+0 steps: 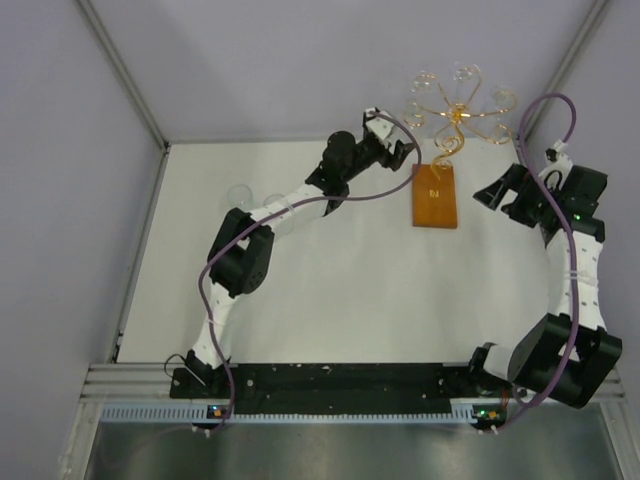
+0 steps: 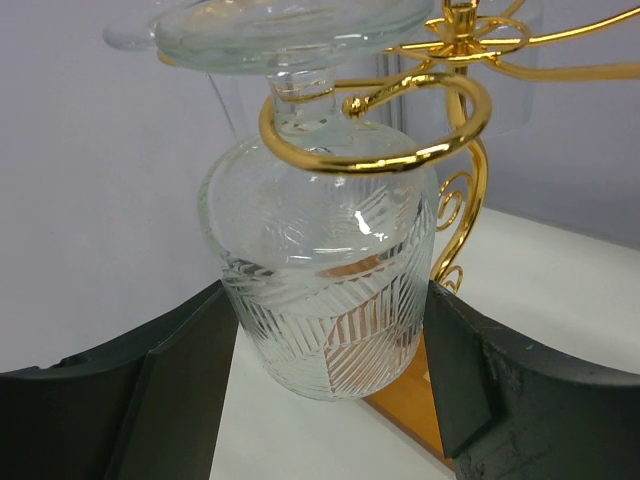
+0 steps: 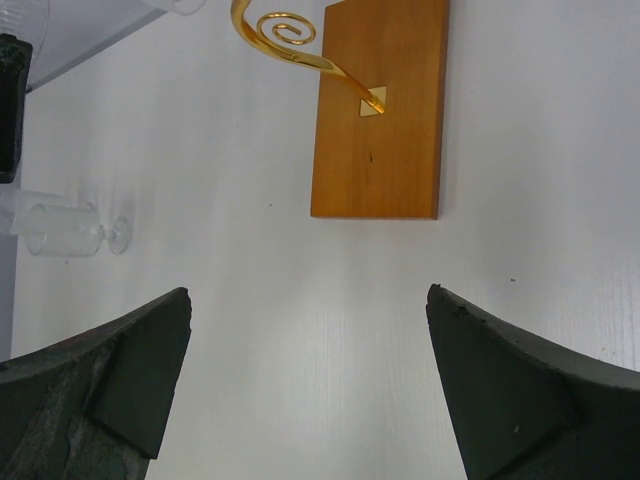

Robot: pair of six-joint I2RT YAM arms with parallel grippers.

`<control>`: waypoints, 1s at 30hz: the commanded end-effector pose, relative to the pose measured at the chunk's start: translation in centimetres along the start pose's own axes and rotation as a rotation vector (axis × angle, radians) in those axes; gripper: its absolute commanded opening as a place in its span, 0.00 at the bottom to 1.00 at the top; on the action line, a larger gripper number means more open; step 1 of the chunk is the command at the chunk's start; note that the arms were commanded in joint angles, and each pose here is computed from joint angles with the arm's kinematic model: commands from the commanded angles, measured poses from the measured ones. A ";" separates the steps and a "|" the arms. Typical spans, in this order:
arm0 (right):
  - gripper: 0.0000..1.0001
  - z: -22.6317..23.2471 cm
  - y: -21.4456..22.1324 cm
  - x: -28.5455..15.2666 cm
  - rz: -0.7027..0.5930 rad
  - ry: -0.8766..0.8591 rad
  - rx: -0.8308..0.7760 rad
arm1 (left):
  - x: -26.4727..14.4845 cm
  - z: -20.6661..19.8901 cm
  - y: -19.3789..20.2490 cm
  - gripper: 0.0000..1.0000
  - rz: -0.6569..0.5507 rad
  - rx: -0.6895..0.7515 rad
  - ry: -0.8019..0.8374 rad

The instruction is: Take the wine glass off the wine glass rack

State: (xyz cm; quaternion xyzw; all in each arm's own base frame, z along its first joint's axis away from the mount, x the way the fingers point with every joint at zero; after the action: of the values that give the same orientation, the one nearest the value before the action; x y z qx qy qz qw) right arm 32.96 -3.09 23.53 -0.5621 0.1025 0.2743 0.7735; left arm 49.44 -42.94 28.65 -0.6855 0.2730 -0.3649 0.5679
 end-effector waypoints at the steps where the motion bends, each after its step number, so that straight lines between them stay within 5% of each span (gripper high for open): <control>1: 0.99 0.3 -2.3 -0.5 -0.049 -0.009 -0.057 | 1.2 0.5 -6.3 0.00 -0.172 0.040 -0.046; 11: 0.99 0.5 -2.4 -0.8 -0.049 -0.009 -0.069 | 1.9 -1.3 -4.1 0.00 -0.132 0.045 0.032; 30: 0.99 2.2 -3.4 -3.5 -0.116 0.006 -0.197 | -1.3 -4.5 -6.4 0.00 -0.154 0.073 0.156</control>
State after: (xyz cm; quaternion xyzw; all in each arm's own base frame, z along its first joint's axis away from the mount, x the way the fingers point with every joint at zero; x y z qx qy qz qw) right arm 32.11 -2.96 24.95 -0.5946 0.0856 0.2682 0.7531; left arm 47.60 -45.46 26.42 -0.6491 0.3153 -0.4046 0.5617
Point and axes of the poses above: each gripper's point midway between its finger pads, its own x axis out along the fingers, its own z axis along the line the jaws close on, y = z × x, the point moved 2 cm from there along -x, back along the fingers, and after that the axes turned 14 degrees about -x, right-handed, at the moved point
